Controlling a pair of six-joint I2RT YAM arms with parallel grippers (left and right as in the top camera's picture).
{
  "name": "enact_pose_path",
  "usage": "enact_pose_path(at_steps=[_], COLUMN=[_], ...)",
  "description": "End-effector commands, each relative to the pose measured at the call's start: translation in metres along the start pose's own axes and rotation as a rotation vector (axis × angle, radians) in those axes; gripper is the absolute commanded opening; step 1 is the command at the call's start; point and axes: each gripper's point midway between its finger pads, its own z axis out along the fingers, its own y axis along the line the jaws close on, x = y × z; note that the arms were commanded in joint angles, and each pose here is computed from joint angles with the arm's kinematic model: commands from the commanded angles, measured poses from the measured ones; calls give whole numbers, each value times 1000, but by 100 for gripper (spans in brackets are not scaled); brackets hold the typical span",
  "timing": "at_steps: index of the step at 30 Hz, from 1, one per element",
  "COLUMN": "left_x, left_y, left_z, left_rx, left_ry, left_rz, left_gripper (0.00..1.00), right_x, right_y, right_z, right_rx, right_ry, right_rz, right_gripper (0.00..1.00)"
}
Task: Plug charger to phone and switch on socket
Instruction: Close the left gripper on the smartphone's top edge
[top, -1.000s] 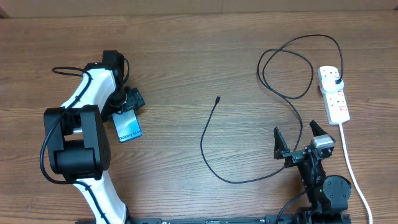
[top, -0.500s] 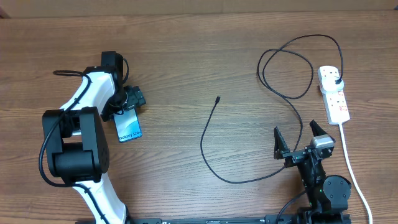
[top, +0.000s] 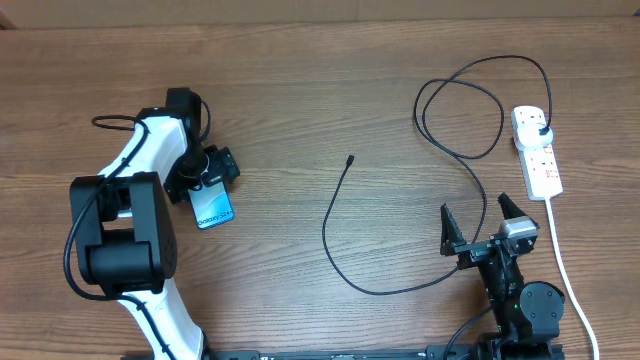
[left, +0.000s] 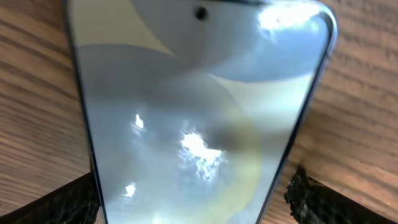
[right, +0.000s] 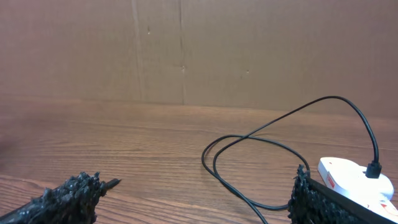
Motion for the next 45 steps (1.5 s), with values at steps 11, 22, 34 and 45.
enact_pose_path(at_steps=[11, 22, 34, 45], left_x=[56, 64, 71, 66], left_y=[-58, -87, -80, -83], left_z=[32, 33, 33, 33], left_rx=[6, 26, 18, 26], left_ry=[94, 48, 82, 58], left_rz=[224, 309, 662, 658], left_gripper=[100, 100, 100, 97], right_x=[2, 2, 2, 2], right_y=[2, 2, 2, 2], right_z=[0, 0, 0, 0], right_rx=[-10, -10, -10, -10], right_ry=[-2, -2, -2, -2], right_rz=[1, 1, 1, 1], right_gripper=[100, 100, 100, 100])
